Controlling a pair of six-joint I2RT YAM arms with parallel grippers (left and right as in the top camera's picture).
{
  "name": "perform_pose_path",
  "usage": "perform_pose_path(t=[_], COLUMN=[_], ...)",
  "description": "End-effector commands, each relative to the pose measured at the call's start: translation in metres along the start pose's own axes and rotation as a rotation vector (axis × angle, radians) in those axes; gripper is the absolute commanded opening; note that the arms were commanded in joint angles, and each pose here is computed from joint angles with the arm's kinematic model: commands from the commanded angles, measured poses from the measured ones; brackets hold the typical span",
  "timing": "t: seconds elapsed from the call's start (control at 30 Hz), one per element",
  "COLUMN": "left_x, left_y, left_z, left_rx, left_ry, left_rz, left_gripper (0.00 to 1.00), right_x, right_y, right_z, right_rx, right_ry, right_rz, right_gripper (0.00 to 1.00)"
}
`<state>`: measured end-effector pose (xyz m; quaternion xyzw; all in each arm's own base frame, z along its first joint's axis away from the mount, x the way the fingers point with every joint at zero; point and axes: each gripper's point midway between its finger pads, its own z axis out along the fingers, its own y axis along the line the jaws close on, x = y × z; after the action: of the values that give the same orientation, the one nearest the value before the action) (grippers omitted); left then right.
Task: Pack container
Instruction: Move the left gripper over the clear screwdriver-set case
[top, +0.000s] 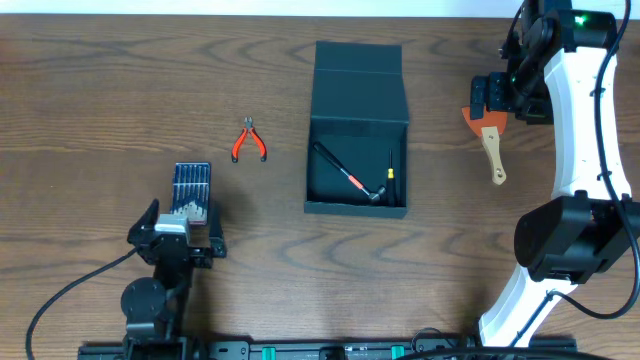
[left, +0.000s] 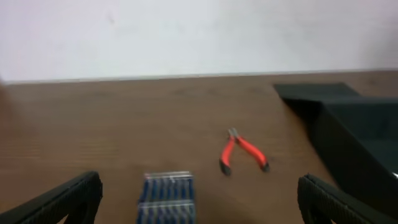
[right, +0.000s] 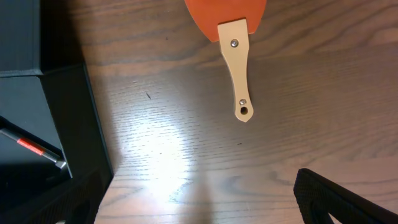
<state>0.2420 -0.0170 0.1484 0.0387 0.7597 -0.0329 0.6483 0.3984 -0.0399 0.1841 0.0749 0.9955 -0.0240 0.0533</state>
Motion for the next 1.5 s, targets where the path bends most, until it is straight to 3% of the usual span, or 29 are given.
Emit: perform_pose_path(t=[0.0, 0.27, 0.43, 0.57, 0.93, 1.23, 1.47], left_x=[-0.013, -0.059, -0.057, -0.053, -0.008, 0.023, 0.061], left_y=[-0.011, 0.001, 0.005, 0.007, 0.012, 0.039, 0.048], left_z=[-0.007, 0.003, 0.027, 0.053, 0.084, 0.092, 0.1], left_rx=[0.06, 0.006, 0.025, 0.069, 0.075, -0.056, -0.107], left_ry=[0.06, 0.417, 0.782, 0.935, 1.089, 1.195, 1.293], left_rz=[-0.043, -0.046, -0.024, 0.035, 0.018, 0.089, 0.0], left_gripper=[0.98, 0.99, 0.98, 0.99, 0.98, 0.98, 0.99], right_x=[-0.002, -0.002, -0.002, -0.002, -0.002, -0.002, -0.002], right_y=[-0.002, -0.002, -0.002, -0.002, -0.002, -0.002, -0.002], right_z=[-0.009, -0.009, -0.009, -0.009, -0.009, -0.009, -0.009], right_rx=[-0.004, -0.004, -0.004, -0.004, -0.004, -0.004, -0.004], right_ry=[-0.027, -0.027, -0.027, -0.027, -0.027, -0.027, -0.027], right_rz=[0.02, 0.02, 0.02, 0.02, 0.02, 0.02, 0.02], right_gripper=[0.99, 0.99, 0.99, 0.98, 0.99, 0.99, 0.99])
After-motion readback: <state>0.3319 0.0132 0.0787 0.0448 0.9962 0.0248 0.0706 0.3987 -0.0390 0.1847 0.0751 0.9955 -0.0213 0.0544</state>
